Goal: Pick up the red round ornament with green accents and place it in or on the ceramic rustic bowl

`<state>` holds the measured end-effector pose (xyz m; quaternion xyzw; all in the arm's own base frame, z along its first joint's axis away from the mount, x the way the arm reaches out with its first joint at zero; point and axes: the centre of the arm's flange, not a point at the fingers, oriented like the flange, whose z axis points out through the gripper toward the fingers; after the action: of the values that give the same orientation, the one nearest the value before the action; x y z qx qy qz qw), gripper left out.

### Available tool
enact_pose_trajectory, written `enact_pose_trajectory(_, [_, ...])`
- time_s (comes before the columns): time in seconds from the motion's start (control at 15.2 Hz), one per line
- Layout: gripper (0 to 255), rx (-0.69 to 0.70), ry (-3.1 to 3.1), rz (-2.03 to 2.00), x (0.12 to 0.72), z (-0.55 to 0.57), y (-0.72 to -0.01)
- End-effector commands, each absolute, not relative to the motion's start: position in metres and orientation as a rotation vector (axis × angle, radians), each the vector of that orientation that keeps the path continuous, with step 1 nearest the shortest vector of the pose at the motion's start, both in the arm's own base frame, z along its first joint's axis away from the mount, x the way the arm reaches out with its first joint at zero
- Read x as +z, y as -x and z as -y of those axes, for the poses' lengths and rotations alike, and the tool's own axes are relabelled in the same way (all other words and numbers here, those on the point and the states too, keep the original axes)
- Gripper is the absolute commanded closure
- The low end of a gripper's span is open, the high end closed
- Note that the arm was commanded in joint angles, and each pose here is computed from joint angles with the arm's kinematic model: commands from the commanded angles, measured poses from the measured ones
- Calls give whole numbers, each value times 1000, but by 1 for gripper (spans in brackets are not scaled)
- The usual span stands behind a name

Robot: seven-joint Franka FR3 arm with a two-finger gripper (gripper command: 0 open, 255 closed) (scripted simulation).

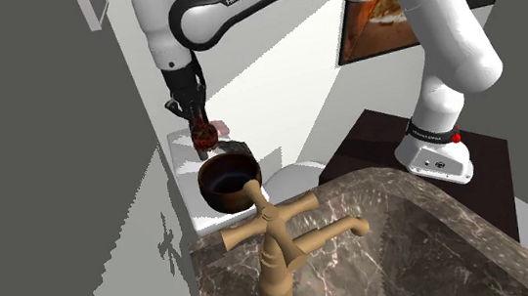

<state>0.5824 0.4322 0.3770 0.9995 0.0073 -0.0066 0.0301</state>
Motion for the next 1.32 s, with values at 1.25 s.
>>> enact_pose_trajectory(1.25, [255,-21,-3081,-23,467,-462,-509])
